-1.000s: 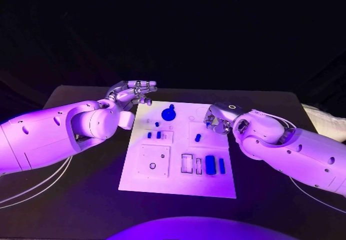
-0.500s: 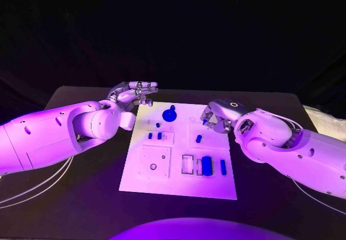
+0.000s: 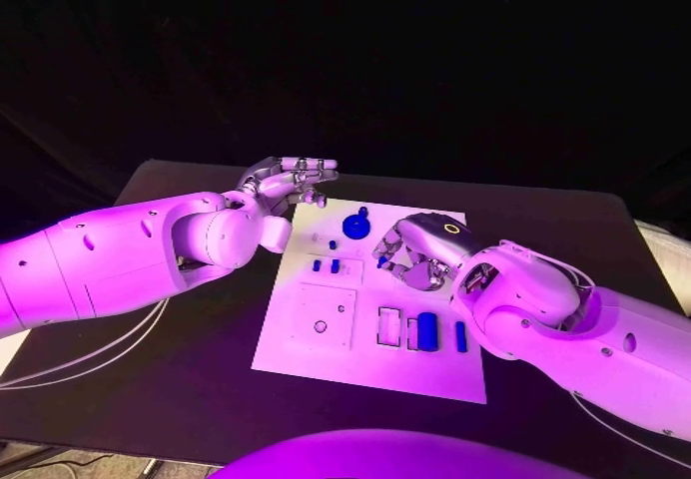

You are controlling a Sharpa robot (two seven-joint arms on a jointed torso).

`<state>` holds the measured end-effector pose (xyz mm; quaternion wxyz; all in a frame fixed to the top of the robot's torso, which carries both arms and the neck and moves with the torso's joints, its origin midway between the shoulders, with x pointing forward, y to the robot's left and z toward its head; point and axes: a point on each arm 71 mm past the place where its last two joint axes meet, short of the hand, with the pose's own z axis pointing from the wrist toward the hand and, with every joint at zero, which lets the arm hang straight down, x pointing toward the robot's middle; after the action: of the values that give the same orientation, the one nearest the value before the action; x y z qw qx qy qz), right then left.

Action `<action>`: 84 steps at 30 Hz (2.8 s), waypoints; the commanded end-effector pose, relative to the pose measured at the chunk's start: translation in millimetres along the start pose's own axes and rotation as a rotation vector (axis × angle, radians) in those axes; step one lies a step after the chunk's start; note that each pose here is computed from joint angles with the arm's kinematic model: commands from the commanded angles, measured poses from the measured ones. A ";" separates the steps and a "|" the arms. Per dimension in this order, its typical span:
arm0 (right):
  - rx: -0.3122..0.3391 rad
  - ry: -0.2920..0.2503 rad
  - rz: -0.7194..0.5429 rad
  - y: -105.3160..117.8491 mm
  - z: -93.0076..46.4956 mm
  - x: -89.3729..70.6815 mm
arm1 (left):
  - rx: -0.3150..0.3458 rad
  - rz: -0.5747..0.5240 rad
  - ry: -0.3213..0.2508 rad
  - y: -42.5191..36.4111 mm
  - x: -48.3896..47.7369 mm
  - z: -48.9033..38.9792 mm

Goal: Assemble the parts on the task board

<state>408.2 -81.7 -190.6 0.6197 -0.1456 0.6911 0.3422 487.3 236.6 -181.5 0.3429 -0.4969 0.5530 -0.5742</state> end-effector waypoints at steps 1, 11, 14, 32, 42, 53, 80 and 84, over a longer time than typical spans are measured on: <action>-0.044 -0.001 0.045 10.5 1.9 8.7 | 0.008 -0.012 0.024 -0.6 4.7 0.2; -0.073 0.039 0.100 23.1 11.7 38.0 | 0.007 -0.015 0.037 -0.2 10.2 0.2; -0.073 0.052 0.108 23.9 13.0 45.4 | 0.007 -0.016 0.040 0.0 11.6 0.5; -0.075 0.108 0.119 26.5 16.1 63.9 | 0.003 -0.019 0.050 0.8 14.3 1.6; -0.072 0.146 0.109 26.7 16.8 71.8 | 0.000 -0.020 0.052 1.1 14.9 1.9; -0.070 0.166 0.095 26.7 16.6 75.2 | -0.001 -0.019 0.052 1.5 14.8 2.8; -0.069 0.094 0.090 26.6 14.1 75.3 | -0.005 -0.020 0.054 1.8 14.6 2.7; -0.072 0.043 0.110 22.9 4.2 63.1 | -0.006 -0.020 0.053 1.8 13.6 2.5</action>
<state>385.6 -45.6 -252.4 0.5587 -0.1514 0.7193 0.3841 486.1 224.4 -181.6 0.3290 -0.4911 0.5584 -0.5820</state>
